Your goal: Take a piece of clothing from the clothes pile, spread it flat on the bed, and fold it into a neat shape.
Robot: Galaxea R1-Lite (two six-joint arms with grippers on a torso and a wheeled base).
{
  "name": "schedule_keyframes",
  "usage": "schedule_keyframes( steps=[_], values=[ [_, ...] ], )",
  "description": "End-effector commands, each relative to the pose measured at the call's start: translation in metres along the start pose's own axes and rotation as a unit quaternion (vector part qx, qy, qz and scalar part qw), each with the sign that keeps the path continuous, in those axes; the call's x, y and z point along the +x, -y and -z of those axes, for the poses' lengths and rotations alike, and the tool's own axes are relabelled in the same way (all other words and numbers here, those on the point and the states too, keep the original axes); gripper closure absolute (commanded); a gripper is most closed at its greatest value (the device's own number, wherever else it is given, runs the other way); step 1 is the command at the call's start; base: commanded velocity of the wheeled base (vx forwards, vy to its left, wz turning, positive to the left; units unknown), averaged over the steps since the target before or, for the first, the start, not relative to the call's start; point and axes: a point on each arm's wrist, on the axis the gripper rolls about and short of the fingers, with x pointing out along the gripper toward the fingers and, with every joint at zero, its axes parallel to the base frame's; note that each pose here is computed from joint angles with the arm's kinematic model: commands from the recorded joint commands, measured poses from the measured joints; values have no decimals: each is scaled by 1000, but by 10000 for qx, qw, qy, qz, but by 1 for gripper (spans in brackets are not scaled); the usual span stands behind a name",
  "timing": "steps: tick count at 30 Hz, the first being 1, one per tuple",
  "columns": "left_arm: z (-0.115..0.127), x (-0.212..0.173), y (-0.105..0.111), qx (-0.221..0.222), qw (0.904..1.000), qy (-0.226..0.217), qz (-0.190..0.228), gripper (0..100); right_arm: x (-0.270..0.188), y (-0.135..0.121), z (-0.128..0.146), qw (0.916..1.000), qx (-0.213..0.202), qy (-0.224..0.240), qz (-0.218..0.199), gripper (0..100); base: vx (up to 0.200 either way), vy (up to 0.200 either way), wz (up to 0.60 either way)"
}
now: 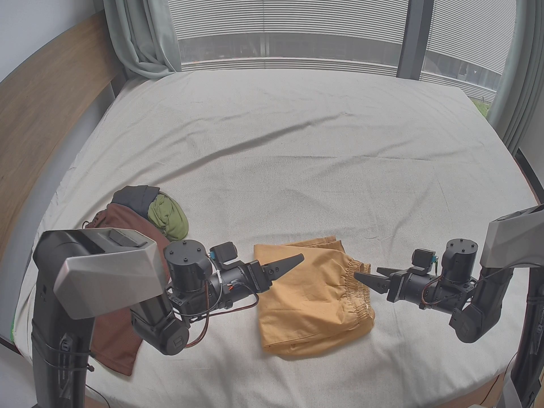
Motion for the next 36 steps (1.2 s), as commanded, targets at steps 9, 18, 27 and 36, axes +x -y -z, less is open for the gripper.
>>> schedule_keyframes(
  steps=[9, 18, 27, 36],
  values=[
    [-31, -73, 11, 1070, 9937, 85, -319, 0, -3, -5, -2, 10000, -42, 38, -17, 0, 0, 0, 0],
    [-50, -133, 4, 1867, 9812, 89, -491, 0, -2, -7, -2, 10000, -59, 50, -11, 0, 0, 0, 0],
    [-54, -161, 8, 2155, 9749, 124, -549, 0, -2, -8, -3, 10000, -66, 63, -16, 0, 0, 0, 0],
    [-37, -173, -7, 3068, 9485, -269, -738, 0, -3, -6, 0, 10000, -45, 2, 15, 0, 0, 0, 0]
  ],
)
